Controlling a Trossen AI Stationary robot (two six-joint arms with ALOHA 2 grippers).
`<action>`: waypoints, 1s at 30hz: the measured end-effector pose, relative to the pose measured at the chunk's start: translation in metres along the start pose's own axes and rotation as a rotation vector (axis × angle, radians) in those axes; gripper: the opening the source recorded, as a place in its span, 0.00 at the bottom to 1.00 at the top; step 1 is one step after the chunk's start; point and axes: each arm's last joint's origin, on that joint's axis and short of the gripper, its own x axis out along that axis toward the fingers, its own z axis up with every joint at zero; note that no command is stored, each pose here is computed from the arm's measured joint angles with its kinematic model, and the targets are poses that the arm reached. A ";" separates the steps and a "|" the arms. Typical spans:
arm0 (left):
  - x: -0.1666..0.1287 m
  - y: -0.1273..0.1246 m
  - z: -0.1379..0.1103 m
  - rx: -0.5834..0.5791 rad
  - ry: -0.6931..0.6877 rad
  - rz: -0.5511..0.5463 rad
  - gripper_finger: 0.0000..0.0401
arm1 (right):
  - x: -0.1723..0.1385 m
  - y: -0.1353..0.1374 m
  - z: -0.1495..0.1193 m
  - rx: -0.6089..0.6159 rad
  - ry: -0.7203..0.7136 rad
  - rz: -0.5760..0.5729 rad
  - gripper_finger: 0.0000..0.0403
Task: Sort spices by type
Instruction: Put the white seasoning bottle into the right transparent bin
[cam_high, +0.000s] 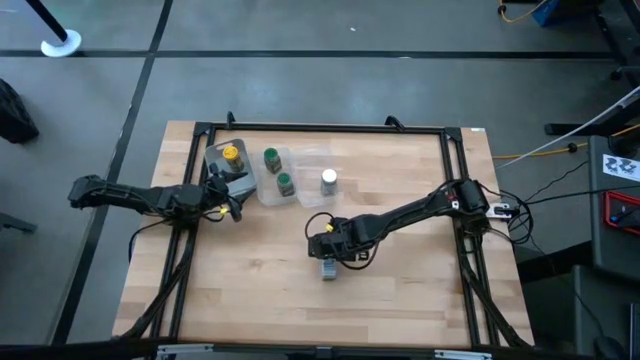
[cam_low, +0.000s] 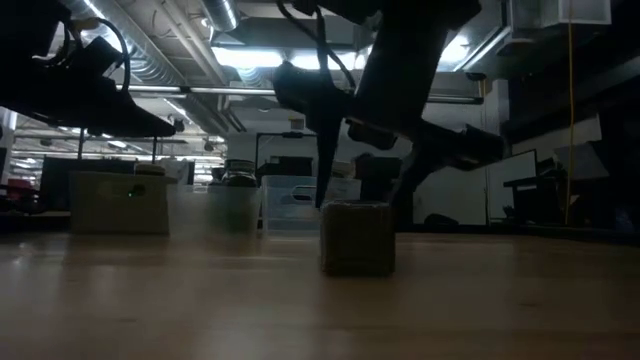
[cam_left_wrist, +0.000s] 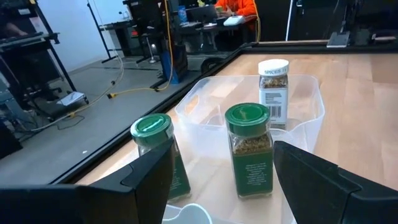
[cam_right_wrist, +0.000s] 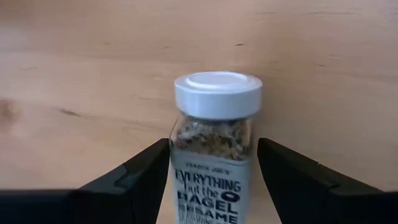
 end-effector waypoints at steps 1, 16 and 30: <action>0.000 0.000 0.000 0.000 0.005 0.000 0.64 | 0.000 -0.001 0.000 -0.002 -0.003 -0.011 0.61; 0.002 -0.002 -0.003 -0.030 0.036 0.000 0.64 | 0.003 -0.018 0.005 -0.050 -0.039 -0.187 0.58; 0.002 -0.002 -0.003 -0.034 0.035 0.001 0.64 | -0.001 -0.005 0.017 -0.253 -0.108 -0.103 0.50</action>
